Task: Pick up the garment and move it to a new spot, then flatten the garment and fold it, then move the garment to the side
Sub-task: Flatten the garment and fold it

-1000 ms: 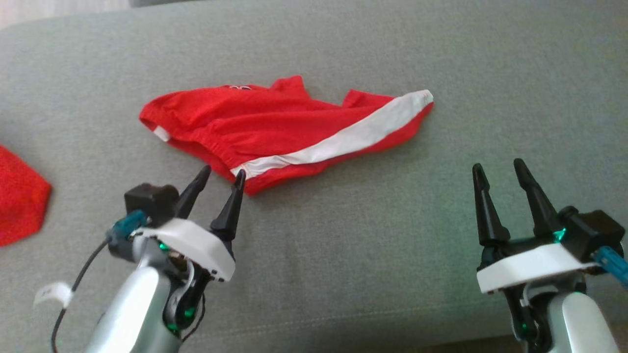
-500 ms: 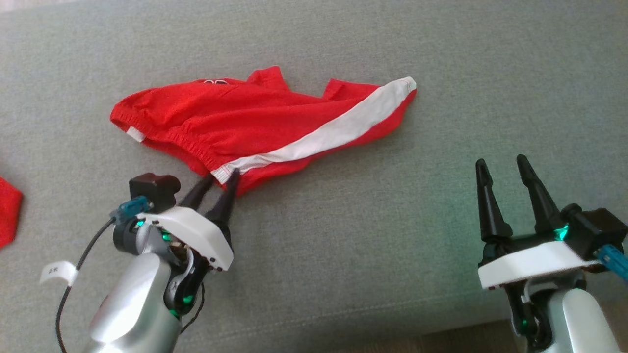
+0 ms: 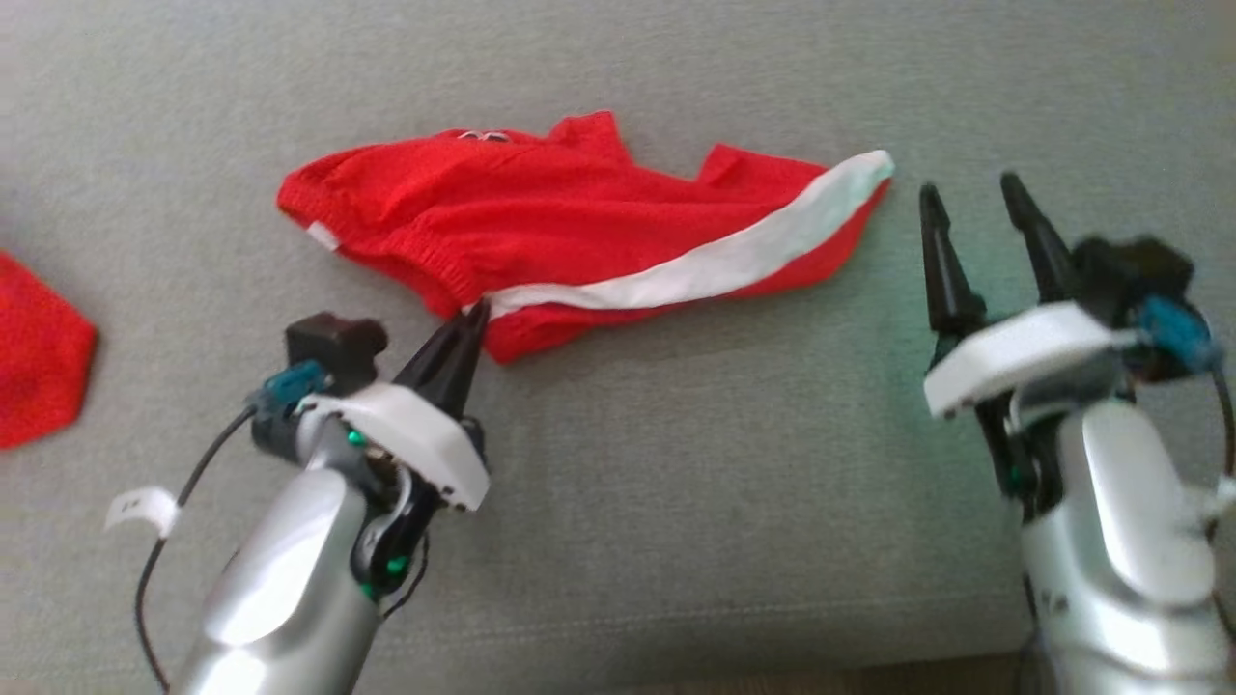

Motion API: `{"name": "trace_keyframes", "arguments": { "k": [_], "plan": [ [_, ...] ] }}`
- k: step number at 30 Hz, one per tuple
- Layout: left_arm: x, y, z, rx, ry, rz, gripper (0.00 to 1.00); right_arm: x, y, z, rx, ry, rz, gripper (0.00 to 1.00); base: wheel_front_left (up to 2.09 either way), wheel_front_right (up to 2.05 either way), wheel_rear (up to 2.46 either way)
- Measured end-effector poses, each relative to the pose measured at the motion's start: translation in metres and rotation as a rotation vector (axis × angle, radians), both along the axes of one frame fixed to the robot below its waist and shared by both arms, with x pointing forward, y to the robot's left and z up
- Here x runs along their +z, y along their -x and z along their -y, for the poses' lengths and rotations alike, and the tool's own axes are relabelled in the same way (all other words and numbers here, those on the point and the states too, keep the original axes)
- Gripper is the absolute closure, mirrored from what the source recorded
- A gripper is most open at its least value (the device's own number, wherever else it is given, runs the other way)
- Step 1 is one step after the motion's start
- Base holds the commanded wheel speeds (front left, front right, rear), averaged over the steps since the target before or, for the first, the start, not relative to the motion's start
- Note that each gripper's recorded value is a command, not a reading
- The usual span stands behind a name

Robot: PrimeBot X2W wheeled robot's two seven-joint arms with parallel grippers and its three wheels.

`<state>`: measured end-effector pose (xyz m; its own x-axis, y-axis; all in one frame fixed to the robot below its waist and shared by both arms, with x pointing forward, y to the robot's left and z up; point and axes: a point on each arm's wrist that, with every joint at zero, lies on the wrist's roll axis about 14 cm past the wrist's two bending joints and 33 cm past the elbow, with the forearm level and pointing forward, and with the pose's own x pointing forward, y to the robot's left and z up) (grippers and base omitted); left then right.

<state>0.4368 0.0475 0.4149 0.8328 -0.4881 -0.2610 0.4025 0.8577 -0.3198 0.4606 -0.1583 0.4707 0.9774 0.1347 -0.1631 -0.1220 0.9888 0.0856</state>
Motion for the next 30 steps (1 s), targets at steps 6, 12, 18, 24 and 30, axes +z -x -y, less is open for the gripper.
{"name": "trace_keyframes", "arguments": {
  "k": [6, 12, 18, 24, 30],
  "plan": [
    [0.007, -0.009, 0.003, -0.011, -0.001, 0.037, 1.00, -0.040, -0.038, -0.011, 0.046, 0.041, -0.154, 0.00, 0.00, 0.00, 0.00],
    [0.002, -0.016, -0.004, 0.005, -0.012, 0.051, 1.00, -0.098, -0.052, -0.017, 0.081, 0.093, -0.350, 0.00, 0.00, 0.00, 0.00],
    [-0.009, -0.018, -0.012, 0.024, -0.025, 0.042, 1.00, -0.107, -0.065, -0.027, 0.112, 0.108, -0.385, 0.64, 0.00, 0.00, 0.00],
    [-0.001, -0.020, -0.018, 0.042, -0.022, 0.078, 1.00, -0.099, -0.065, -0.027, 0.105, 0.077, -0.340, 1.00, 0.00, 0.00, 0.00],
    [0.038, -0.026, -0.026, 0.036, -0.031, 0.200, 1.00, -0.057, -0.058, -0.019, 0.070, 0.023, -0.162, 1.00, 0.00, 0.00, 0.00]
  ]
}}
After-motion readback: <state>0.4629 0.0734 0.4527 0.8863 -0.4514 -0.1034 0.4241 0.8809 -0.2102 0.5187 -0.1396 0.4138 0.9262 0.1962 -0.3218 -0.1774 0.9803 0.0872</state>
